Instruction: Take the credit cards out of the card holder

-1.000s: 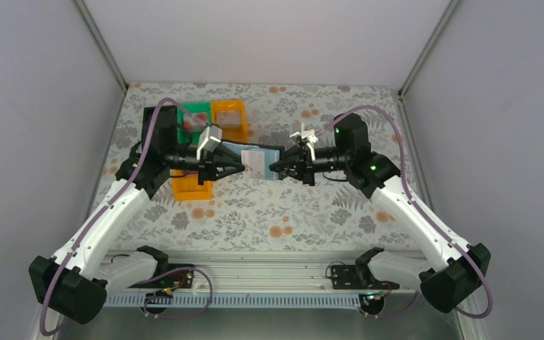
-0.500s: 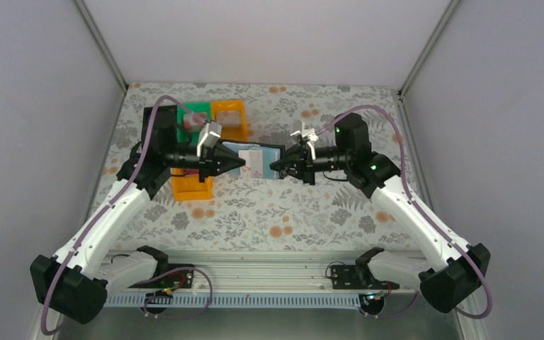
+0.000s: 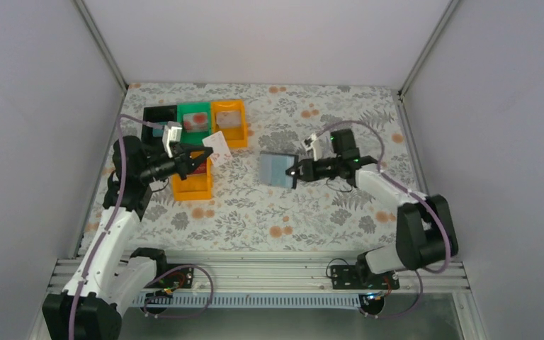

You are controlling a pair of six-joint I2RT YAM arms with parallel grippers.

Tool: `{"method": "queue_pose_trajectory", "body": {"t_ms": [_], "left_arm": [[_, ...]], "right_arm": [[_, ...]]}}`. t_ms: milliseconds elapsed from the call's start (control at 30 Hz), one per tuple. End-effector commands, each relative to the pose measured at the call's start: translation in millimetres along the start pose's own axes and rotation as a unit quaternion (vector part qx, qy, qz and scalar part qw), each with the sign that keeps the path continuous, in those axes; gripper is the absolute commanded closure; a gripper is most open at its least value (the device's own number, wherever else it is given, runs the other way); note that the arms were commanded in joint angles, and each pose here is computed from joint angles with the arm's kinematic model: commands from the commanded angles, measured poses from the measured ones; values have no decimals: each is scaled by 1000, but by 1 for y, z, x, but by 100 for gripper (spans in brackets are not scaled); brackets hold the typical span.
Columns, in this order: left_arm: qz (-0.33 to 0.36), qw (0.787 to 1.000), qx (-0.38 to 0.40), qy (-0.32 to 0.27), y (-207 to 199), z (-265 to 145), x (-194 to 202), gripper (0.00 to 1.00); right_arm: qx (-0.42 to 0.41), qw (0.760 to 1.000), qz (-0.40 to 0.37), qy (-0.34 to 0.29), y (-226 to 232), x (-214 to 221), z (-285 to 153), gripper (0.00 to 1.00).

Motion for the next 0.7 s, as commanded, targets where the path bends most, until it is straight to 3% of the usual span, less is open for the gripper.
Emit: {"method": "queue_pose_trajectory", "body": {"t_ms": [0,167,233,400,467,500,600,667], "left_arm": [[-56,995,17,-81,-5,-9,-6,98],[-44,994,43,-92,-11,-11,-4,98],[-29,994,52,-94,-15,-12,-6,98],[-44,993,53,-99,-11,-10,-3,98],[-63,992,39,-107,-6,-9,0,97],[-81,990,31,-115,-2,-8,1,98],[-72,988,43,-133,-2,-8,-2,98],[-52,988,53,-137,-5,-8,-7,98]], "right_arm": [[-71,995,43,59,-4,23,34,96],[-72,987,95,111,-39,42,59,96],[-36,983,121,129,-56,46,69,94],[65,984,136,98,-72,27,50,49],[156,978,125,63,-69,11,32,40],[198,972,119,43,-65,2,23,30],[261,962,83,-17,-40,-29,-1,26],[253,966,20,-50,-4,-51,-7,26]]}}
Point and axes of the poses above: each gripper's point midway between its finger pads, its own z axis out along the fingers, its own y axis along the line the jaws close on, x = y × z, the point moved 10 cm from there along -z, back along the fingers, and after that the axes turned 4 degrees about z, right-handed, at the moved point
